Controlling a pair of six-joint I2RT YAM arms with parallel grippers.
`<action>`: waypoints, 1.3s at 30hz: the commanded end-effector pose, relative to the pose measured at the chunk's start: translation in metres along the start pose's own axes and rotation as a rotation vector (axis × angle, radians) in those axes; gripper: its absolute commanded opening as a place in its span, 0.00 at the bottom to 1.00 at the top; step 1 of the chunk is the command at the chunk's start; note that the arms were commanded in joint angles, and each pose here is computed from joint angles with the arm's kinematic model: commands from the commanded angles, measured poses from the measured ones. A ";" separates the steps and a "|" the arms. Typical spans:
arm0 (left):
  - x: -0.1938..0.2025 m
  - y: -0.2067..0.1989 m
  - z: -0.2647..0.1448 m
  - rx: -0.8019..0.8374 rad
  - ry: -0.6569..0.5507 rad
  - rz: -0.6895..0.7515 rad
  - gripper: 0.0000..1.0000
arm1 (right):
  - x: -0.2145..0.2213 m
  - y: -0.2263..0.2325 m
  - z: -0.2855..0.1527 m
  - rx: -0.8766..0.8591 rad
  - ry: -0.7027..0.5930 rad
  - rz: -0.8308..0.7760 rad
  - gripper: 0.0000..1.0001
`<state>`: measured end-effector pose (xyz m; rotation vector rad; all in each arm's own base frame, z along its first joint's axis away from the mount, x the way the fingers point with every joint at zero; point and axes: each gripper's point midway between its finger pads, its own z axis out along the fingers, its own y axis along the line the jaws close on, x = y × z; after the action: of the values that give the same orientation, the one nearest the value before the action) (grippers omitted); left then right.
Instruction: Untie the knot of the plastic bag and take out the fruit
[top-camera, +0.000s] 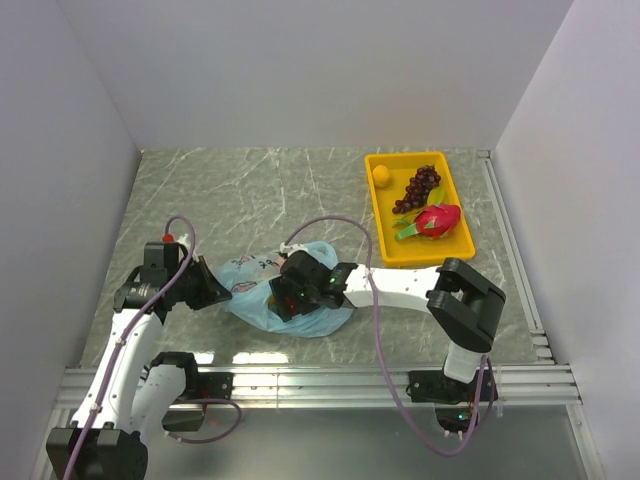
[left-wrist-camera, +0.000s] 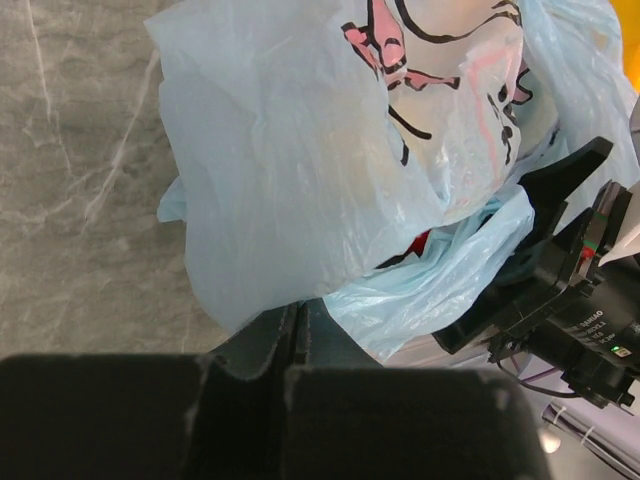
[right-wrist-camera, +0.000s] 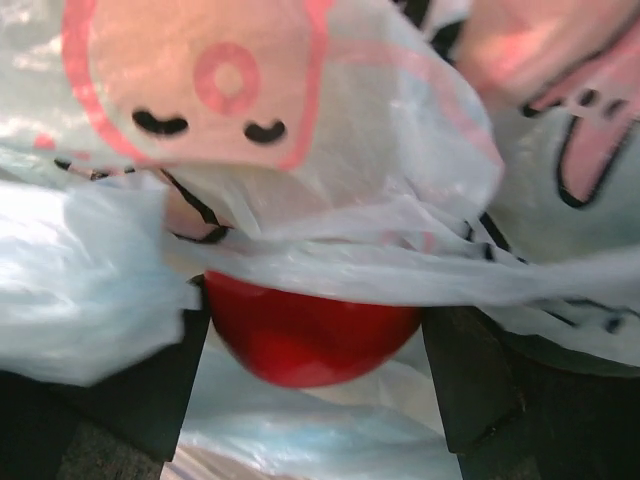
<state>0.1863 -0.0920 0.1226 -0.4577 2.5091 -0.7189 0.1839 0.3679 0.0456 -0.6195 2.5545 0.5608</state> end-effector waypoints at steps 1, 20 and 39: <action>-0.010 -0.008 -0.002 0.034 -0.046 0.026 0.00 | -0.002 0.002 0.010 0.018 -0.016 0.001 0.81; -0.032 -0.006 0.007 0.004 -0.106 0.000 0.01 | -0.135 -0.018 -0.212 -0.079 -0.648 -0.084 0.20; -0.031 -0.010 0.005 0.025 -0.110 0.012 0.01 | -0.190 -0.288 -0.169 0.511 -0.587 0.392 0.96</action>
<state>0.2112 -0.0877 0.1257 -0.5001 2.4403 -0.6926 0.4103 0.1035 0.1424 0.2379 2.2521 0.0768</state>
